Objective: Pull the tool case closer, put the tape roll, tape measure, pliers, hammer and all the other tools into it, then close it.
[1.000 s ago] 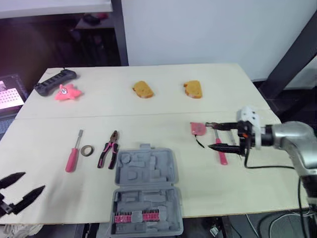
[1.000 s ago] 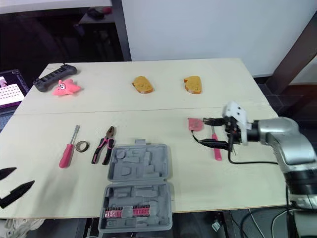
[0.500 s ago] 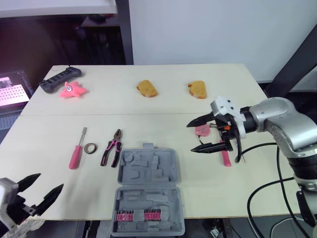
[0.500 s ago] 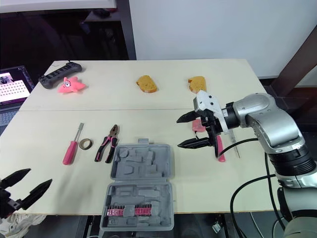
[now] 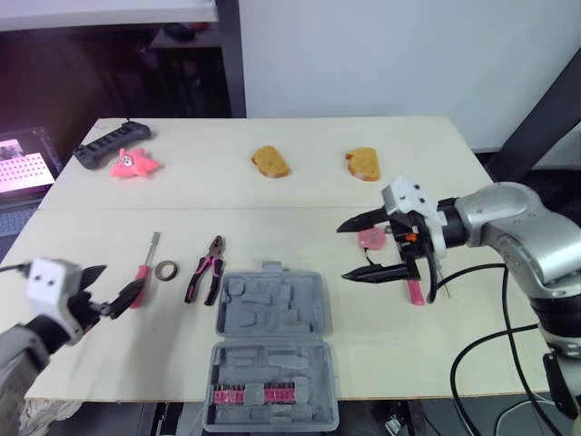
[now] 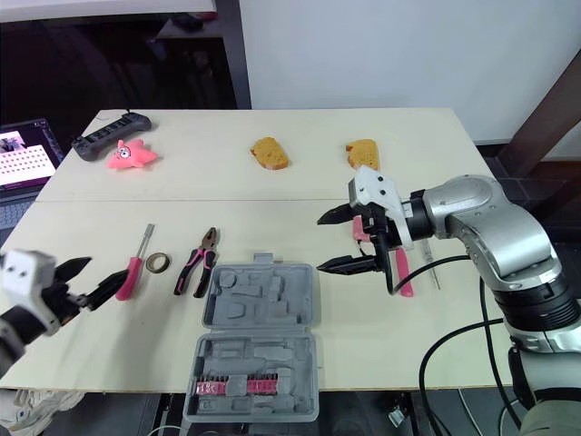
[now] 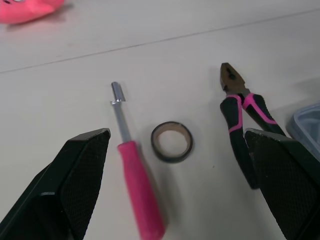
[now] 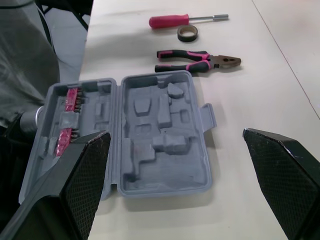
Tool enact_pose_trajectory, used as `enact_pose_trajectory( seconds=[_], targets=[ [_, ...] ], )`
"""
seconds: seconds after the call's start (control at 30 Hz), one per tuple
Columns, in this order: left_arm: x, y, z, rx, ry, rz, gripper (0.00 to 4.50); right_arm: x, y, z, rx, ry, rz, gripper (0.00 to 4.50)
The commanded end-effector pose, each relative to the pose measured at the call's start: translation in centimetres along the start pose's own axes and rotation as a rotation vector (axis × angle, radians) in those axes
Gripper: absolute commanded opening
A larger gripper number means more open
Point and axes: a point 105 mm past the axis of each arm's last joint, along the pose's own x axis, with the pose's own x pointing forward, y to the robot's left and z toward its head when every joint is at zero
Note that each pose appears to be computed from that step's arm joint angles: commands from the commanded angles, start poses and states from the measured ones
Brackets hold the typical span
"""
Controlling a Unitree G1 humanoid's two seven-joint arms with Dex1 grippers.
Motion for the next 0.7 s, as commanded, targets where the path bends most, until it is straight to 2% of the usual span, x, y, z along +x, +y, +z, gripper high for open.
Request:
enact_pose_trajectory(
  seconds=[0.03,0.17,0.27,0.37,0.7],
  targets=[
    [1.0,0.8,-0.4,0.025,0.115,-0.032,4.5,-0.5,0.2,1.3,-0.045,-0.034,-0.036,4.47],
    [2.0,0.7,-1.5,0.091,0.239,-0.081,4.5,-0.6,0.5,1.3,-0.04,-0.034,-0.053,4.47],
    [3.2,0.4,-1.5,0.098,0.268,-0.12,3.72,-0.7,0.5,1.2,-0.03,-0.032,-0.072,4.5],
    [4.1,0.7,-1.2,0.157,0.274,-0.097,2.2,-1.0,0.7,1.0,-0.021,-0.019,-0.084,4.5],
    [5.6,-0.3,-1.6,0.167,0.265,-0.111,2.2,-1.2,1.1,1.4,-0.034,-0.013,-0.095,4.5]
  ],
)
